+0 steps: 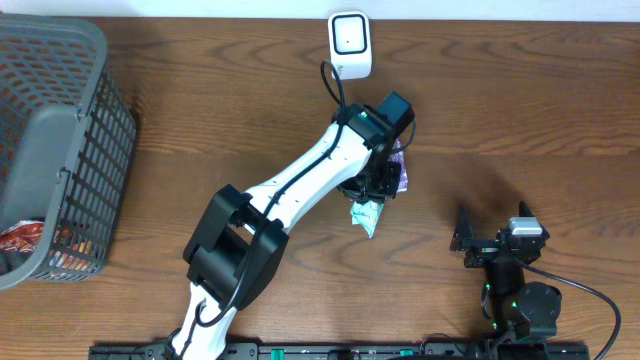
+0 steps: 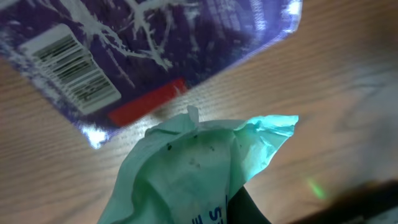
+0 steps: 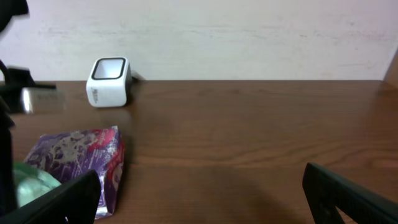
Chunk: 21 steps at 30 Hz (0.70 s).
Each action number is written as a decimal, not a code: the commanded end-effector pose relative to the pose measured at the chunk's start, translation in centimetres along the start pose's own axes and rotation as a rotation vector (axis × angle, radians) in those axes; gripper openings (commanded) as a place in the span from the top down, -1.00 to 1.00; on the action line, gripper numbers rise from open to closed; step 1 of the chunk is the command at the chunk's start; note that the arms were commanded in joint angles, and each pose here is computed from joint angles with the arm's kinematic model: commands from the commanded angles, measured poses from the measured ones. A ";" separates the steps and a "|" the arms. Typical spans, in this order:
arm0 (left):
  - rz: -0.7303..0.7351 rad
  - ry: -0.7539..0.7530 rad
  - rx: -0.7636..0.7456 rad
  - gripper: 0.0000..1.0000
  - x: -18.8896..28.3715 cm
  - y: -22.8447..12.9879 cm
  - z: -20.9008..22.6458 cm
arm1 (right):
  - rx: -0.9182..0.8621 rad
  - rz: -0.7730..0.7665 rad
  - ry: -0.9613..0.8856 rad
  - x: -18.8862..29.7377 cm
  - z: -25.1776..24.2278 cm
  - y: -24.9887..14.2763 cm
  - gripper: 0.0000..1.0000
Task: Scan the item barcode
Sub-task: 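Carry the green pack with the left gripper and drop it beside the purple pack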
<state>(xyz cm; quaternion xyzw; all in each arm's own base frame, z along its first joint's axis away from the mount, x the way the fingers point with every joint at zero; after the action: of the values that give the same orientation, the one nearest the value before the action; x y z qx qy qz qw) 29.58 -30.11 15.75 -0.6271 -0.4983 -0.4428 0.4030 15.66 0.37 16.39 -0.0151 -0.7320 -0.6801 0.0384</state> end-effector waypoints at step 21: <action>-0.338 0.183 -0.012 0.85 -2.6 3.2 2.2 | -0.008 -0.001 -0.011 0.0 -0.2 -0.1 -0.99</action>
<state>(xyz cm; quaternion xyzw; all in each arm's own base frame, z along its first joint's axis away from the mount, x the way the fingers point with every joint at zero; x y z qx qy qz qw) 32.16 -29.75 12.06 -0.5208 -0.5491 -0.5410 0.3669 15.66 0.37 16.39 -0.0151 -0.7320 -0.6801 0.0384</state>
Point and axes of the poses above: each gripper's point midway between its finger pads, its own x axis back along the fingers, its own z axis along the line the jaws close on, y = z × x, the point moved 9 cm from there along x, back along the fingers, and after that the axes turned 5 degrees about x, right-handed, at the moved point
